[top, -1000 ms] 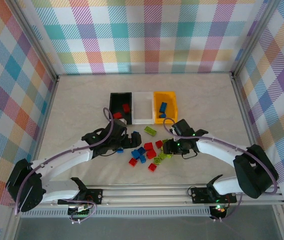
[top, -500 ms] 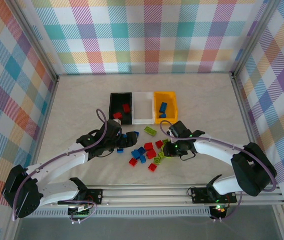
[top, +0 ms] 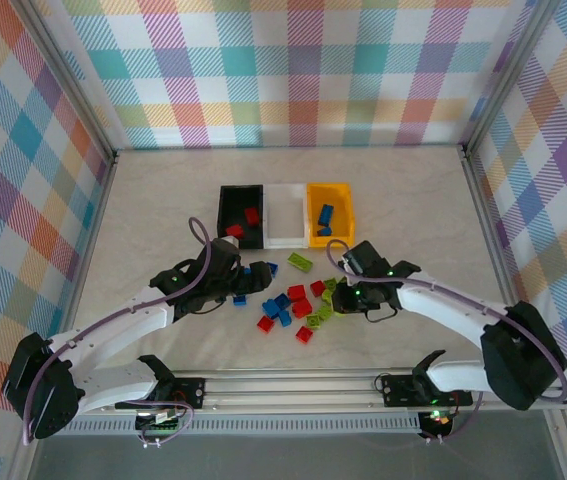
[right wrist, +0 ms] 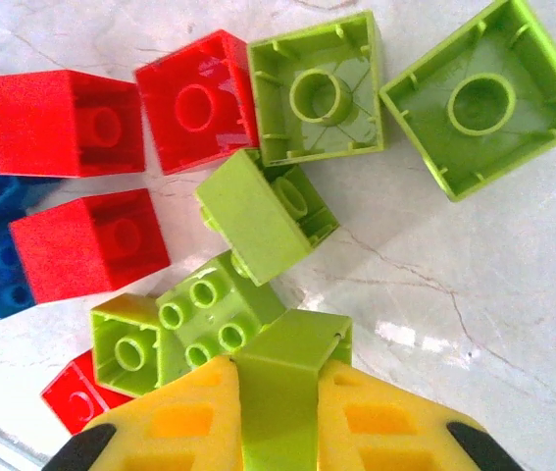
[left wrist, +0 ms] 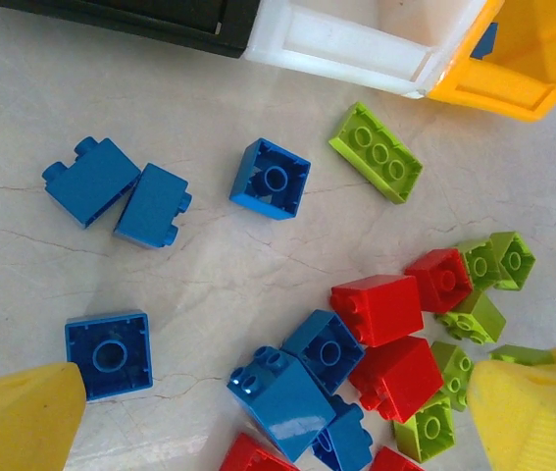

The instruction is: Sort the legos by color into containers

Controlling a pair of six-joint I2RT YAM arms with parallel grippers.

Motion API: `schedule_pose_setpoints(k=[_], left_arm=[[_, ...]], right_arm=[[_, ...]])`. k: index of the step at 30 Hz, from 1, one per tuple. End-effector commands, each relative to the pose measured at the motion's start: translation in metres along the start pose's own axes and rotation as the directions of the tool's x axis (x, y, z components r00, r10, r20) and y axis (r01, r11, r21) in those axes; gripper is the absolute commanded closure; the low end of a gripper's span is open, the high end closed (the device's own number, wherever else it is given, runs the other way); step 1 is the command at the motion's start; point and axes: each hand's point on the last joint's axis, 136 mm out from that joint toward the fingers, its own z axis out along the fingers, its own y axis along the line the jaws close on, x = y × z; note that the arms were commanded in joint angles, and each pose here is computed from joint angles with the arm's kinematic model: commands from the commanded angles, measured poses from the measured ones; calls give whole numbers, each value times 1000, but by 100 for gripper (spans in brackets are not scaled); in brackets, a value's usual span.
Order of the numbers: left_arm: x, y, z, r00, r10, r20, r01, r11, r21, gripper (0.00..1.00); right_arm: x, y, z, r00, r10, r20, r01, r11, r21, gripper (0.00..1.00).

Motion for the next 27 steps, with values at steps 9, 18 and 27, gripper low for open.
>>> schedule_pose_setpoints(k=[9,18,27], left_arm=[[9,24,-6,999,-40,17,40,999,-33,0],[20,38,-13,999,-43,12,44,998,-49,0],[28,50,-9,999,-34,-21,31,995,-95,2]], right_arm=[[-112,93,-43,977,-105,184,139,973,-183,81],[-235,113,2,963,-89,254,122,985,-119,82],[-286,87,36,963,-28,270,27,1000,8,73]])
